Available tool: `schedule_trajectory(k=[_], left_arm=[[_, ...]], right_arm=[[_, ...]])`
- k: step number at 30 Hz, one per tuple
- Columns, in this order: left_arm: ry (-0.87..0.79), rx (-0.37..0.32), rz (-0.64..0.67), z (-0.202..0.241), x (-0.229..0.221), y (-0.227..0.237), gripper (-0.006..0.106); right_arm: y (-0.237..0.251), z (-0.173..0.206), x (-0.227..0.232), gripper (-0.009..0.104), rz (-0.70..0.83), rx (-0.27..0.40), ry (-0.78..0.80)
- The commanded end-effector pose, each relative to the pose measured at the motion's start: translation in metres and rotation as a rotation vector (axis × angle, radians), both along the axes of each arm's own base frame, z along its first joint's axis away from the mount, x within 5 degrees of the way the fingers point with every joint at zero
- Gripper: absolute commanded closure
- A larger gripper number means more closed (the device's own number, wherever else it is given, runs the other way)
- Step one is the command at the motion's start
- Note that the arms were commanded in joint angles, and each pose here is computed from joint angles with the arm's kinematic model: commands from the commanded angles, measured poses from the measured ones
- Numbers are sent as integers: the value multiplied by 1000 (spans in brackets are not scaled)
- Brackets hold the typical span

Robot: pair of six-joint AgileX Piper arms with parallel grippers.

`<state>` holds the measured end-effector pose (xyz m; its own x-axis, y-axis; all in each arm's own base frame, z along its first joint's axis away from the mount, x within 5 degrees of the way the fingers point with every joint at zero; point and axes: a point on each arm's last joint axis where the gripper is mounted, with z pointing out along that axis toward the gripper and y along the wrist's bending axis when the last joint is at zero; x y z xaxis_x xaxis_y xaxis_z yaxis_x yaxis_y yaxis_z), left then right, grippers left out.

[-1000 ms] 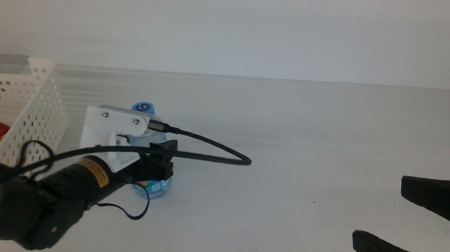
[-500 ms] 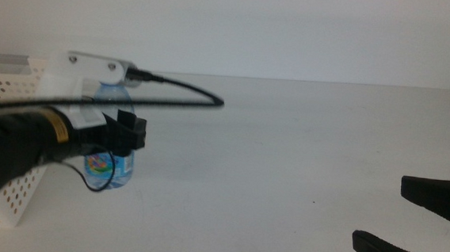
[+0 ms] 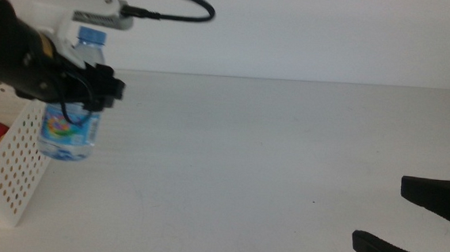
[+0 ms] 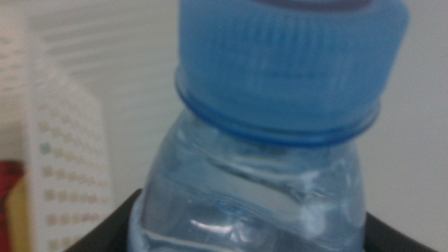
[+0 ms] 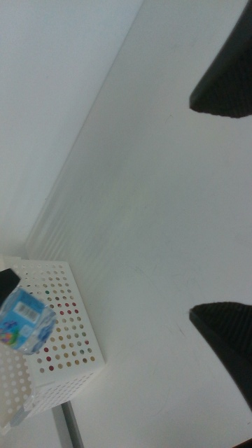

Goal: Use arms to grab the bottles and put them into the dustbin to the left of the table.

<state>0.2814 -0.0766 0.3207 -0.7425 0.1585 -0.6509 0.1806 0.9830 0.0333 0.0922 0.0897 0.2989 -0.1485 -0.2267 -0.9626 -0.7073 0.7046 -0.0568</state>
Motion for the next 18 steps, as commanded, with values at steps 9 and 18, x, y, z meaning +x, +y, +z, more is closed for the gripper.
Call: schedule_trajectory(k=[9,18], left_arm=[[15,1,120,54,27,73,82],[146,25,264,61,38,147,82]], right_arm=[[1,16,1,13,4,63,-80],[1,16,1,13,4,63,-80]])
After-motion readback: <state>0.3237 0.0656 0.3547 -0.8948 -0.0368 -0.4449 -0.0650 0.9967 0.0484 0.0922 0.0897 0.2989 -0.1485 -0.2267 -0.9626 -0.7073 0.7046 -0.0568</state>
